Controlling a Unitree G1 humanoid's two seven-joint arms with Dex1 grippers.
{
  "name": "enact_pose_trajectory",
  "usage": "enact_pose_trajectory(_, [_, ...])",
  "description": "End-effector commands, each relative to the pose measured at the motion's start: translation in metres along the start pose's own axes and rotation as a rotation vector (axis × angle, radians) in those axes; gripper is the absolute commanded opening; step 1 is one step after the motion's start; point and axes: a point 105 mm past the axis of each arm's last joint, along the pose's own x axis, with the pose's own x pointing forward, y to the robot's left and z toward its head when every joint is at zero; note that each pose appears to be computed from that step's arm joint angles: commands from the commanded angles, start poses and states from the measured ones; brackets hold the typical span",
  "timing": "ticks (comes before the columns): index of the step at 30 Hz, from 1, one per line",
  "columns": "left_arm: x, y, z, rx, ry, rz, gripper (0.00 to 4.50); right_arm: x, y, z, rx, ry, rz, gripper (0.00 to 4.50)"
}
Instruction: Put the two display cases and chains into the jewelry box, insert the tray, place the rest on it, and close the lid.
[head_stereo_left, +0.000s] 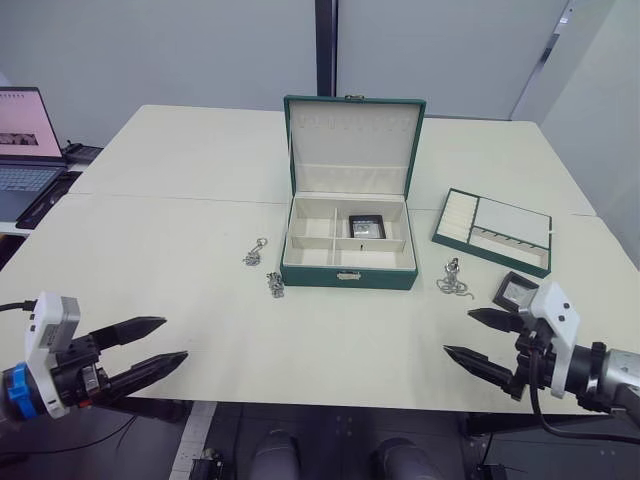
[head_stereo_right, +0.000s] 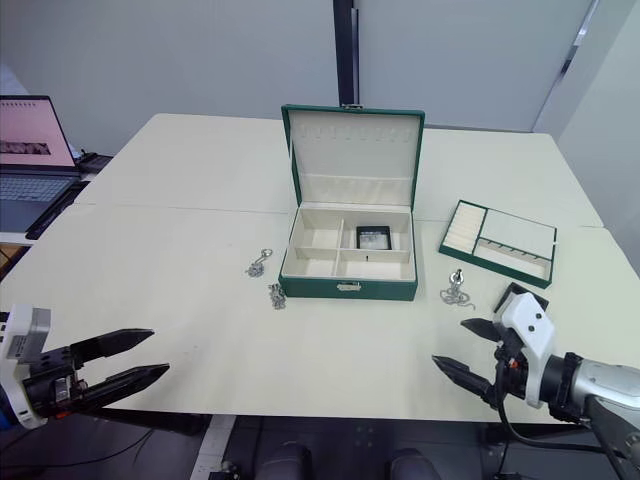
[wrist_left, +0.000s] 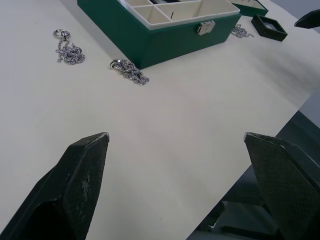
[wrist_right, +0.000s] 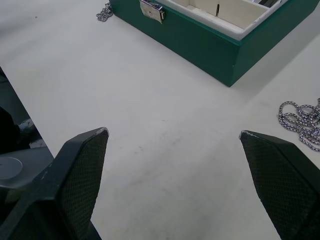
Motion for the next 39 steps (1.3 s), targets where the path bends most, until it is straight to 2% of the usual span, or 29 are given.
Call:
enact_pose_trajectory(1, [-0.004,0.003,0.012,0.116,-0.03,0.035,4.49,-0.004,-0.002,0.01,-0.045,-0.031,-0.011,4.5])
enact_pose_trajectory(6, [-0.002,0.006,0.016,0.132,-0.066,0.065,4.49,-0.002,-0.001,0.014,-0.062,-0.04,-0.001,4.5])
enact_pose_trajectory(9, [-0.001,0.014,0.025,0.158,-0.116,0.134,4.49,0.002,0.003,0.028,-0.124,-0.061,0.03,4.5])
enact_pose_trajectory(12, [0.003,0.02,0.032,0.173,-0.138,0.21,4.49,0.007,0.01,0.053,-0.185,-0.116,0.072,4.5])
enact_pose_trajectory(14, [0.002,0.026,0.033,0.196,-0.116,0.283,4.49,0.012,0.016,0.069,-0.224,-0.151,0.103,4.5])
enact_pose_trajectory(16, [0.003,0.024,0.034,0.184,-0.111,0.273,4.49,0.021,0.025,0.089,-0.267,-0.197,0.14,4.5])
enact_pose_trajectory(22, [0.003,0.022,0.036,0.17,-0.1,0.272,4.49,0.03,0.038,0.116,-0.313,-0.239,0.19,4.5])
enact_pose_trajectory(29, [0.004,0.017,0.035,0.155,-0.095,0.263,4.49,0.033,0.043,0.122,-0.318,-0.245,0.214,4.5])
enact_pose_trajectory(36, [0.004,0.014,0.034,0.146,-0.088,0.265,4.49,0.034,0.044,0.115,-0.305,-0.234,0.228,4.5])
enact_pose_trajectory(39, [0.011,0.022,0.026,0.051,-0.049,0.315,4.49,0.035,0.044,0.113,-0.302,-0.231,0.235,4.5])
